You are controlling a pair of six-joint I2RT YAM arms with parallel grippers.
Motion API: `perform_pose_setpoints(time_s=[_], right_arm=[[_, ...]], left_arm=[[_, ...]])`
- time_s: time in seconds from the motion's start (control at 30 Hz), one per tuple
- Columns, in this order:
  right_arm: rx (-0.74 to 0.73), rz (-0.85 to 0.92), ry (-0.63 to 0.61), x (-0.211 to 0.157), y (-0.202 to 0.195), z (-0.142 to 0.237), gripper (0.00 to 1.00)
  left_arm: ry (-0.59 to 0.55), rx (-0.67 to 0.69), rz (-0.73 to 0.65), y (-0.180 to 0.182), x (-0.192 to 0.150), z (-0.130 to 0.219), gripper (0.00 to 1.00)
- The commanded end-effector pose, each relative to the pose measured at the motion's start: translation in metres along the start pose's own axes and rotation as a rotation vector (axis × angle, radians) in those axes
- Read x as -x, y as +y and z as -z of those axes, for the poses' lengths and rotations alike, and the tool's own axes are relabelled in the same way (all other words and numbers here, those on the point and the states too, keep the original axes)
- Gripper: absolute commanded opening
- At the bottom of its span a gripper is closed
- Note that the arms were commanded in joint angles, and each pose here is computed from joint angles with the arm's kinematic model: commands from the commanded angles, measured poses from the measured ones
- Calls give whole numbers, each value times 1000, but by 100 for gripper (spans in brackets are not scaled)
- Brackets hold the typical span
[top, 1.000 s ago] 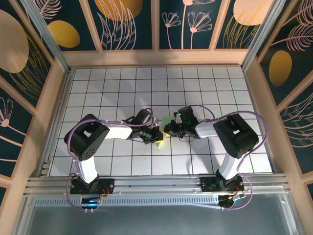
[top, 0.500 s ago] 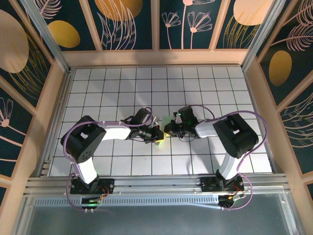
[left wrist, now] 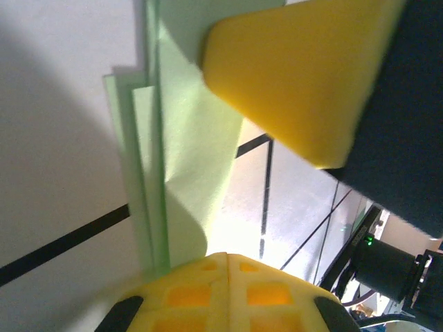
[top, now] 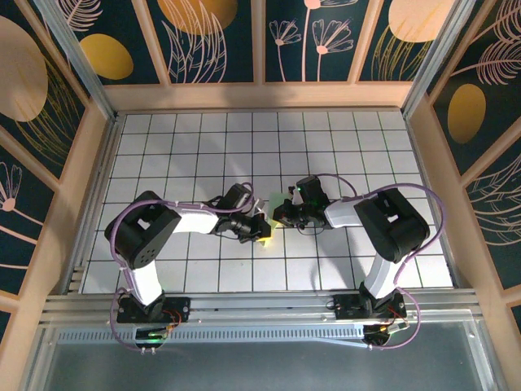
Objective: Fold a paper plane with a square sheet of paper (fold left side to right side)
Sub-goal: Fold the wing for the fifth time at the center of the table.
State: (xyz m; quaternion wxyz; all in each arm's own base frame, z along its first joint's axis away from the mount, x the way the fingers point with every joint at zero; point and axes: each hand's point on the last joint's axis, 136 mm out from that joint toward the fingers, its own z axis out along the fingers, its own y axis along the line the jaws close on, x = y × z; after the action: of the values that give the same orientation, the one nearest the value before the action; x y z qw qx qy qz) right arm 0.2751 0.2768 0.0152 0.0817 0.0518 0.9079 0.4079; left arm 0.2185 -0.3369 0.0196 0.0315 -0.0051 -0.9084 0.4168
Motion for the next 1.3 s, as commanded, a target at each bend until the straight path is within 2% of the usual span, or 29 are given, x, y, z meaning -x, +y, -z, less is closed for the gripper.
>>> perform_pose_setpoints(time_s=[0.0, 0.47, 0.8, 1.03, 1.27], right_arm=[[-220, -74, 57, -24, -65, -7, 0], [-241, -76, 60, -25, -69, -6, 0], [-254, -76, 62, -26, -71, -5, 0], [-259, -79, 67, -26, -73, -6, 0], [-257, -78, 66, -26, -71, -6, 0]], left_arm=[[41, -1, -1, 7, -9, -5, 0], [80, 52, 2, 24, -23, -9, 0], [140, 129, -25, 43, -50, -5, 0], [168, 131, -36, 48, -67, 0, 0], [143, 143, -33, 51, -70, 6, 0]])
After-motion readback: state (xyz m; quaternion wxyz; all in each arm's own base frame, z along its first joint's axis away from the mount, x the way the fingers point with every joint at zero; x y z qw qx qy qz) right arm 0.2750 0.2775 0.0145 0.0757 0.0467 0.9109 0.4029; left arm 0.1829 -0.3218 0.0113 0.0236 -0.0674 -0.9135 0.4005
